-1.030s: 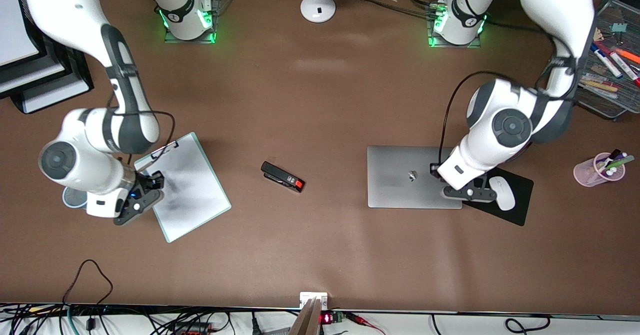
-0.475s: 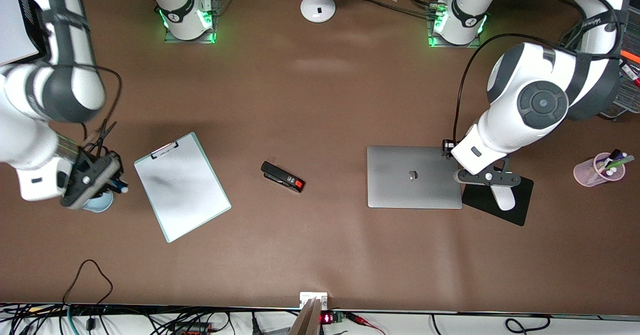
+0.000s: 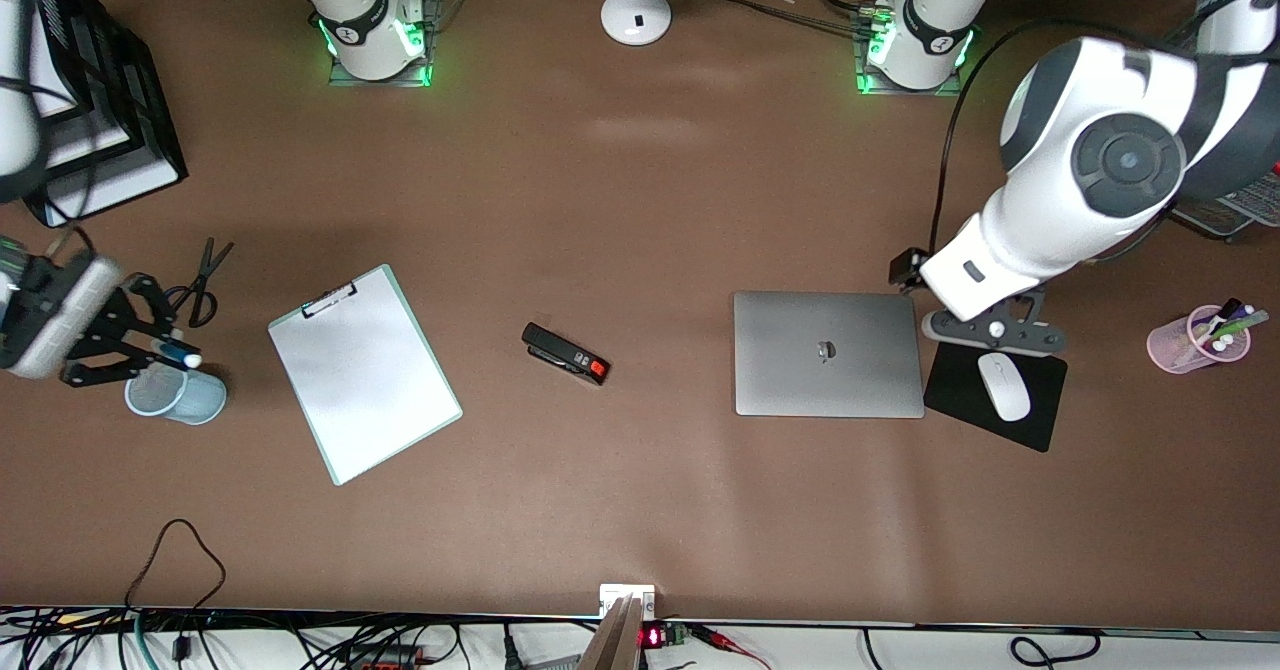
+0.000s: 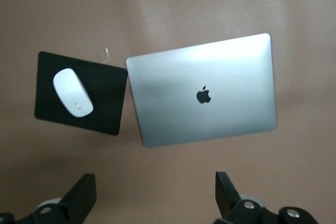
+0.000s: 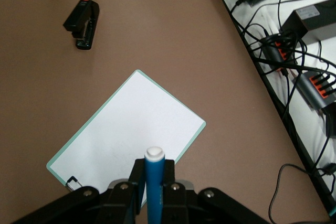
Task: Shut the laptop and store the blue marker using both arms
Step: 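Carry the marker to the blue cup while the left gripper lifts away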
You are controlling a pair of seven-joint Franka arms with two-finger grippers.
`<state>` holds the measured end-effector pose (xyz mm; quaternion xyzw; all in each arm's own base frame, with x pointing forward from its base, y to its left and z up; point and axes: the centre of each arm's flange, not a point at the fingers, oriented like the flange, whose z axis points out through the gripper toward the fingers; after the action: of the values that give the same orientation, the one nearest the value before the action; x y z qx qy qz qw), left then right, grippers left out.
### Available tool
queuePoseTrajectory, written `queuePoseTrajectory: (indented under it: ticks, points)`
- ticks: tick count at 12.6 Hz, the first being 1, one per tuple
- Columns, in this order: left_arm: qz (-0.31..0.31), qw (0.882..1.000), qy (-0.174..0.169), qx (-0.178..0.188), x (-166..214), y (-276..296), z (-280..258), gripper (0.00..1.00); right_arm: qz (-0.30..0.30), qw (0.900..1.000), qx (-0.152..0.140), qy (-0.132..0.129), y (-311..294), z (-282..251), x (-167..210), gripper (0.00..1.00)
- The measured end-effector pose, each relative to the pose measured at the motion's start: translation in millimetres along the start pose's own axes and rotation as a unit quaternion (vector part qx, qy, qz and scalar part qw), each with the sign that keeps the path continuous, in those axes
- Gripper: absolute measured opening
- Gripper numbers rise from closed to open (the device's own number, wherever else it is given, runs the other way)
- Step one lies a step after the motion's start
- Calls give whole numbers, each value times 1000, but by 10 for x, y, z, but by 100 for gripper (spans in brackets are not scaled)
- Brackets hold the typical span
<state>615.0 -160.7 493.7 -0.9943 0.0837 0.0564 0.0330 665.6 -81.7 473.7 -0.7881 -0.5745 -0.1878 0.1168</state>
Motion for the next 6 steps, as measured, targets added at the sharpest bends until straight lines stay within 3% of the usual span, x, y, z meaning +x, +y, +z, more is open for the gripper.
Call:
queuePoseTrajectory:
  ticks: [6]
  points:
    - [6, 1000, -14, -4, -182, -417, -432, 100, -69, 991, 23, 109, 163, -6, -699, 18]
